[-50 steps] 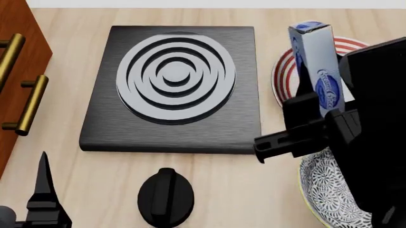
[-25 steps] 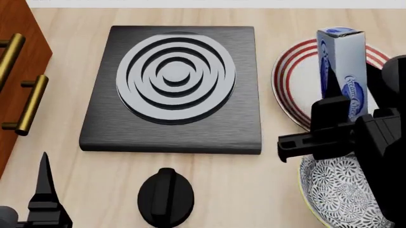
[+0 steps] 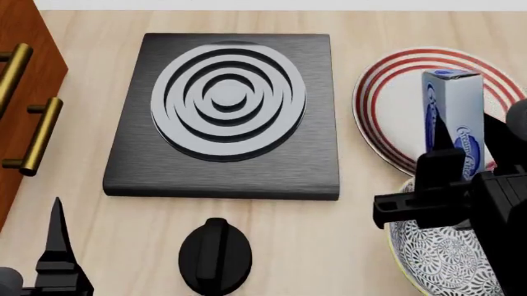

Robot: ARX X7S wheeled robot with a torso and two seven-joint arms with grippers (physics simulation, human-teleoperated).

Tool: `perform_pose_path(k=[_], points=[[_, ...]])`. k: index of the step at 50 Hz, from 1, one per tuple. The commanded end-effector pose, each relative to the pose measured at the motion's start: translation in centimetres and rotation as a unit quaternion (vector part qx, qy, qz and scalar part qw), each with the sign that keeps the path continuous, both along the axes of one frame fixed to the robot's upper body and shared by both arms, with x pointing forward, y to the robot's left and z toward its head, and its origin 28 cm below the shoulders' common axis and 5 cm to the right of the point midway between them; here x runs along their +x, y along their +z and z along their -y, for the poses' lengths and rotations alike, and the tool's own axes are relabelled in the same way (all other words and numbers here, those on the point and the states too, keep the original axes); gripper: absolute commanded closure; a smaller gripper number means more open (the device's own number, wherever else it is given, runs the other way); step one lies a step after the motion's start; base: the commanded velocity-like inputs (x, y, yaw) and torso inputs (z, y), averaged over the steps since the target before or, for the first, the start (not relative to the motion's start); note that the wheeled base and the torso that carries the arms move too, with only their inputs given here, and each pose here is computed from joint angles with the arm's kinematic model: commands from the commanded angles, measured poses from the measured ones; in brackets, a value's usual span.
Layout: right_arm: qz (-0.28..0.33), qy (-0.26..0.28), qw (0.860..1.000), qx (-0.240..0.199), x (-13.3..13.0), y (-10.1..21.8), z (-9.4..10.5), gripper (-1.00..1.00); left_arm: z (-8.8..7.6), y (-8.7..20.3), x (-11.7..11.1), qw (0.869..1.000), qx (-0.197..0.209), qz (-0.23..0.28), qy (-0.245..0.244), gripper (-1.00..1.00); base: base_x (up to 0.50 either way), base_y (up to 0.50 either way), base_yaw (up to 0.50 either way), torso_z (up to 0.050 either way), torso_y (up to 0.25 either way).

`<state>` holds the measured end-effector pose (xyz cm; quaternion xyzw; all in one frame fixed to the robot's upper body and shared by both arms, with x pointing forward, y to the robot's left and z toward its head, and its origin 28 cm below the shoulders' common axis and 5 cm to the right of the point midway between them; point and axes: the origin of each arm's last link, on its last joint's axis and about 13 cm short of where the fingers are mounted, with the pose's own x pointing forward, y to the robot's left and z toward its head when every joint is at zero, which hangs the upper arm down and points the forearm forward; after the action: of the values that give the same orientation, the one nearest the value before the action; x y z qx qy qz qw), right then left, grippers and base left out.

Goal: Pick up the cream cheese and put it in the bowl.

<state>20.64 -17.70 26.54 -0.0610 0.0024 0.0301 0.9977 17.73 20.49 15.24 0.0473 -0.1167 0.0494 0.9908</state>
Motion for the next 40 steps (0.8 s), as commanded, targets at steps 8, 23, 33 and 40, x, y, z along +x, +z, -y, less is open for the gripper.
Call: perform_pose_path(k=[8,23,33,40], points=[[-0.022,-0.013,1.000,-0.007,0.0,-0.5,0.6,1.00,0.0,0.0,0.0,1.000,-0.001,0.000,0.001,-1.00,0.00,0.00,0.00,0.000,0.000],[-0.043,-0.022,0.999,-0.006,0.0,-1.0,0.8,1.00,0.0,0.1,0.0,1.000,-0.001,-0.001,0.001,-1.00,0.00,0.00,0.00,0.000,0.001],[-0.059,-0.029,0.998,-0.008,-0.1,-1.2,1.0,1.00,0.0,0.0,0.0,1.000,0.001,-0.001,0.002,-1.00,0.00,0.00,0.00,0.000,0.000],[-0.067,-0.031,0.997,-0.009,-0.3,-1.5,1.1,1.00,0.0,0.0,0.0,1.000,0.002,-0.002,0.003,-1.00,0.00,0.00,0.00,0.000,0.001]])
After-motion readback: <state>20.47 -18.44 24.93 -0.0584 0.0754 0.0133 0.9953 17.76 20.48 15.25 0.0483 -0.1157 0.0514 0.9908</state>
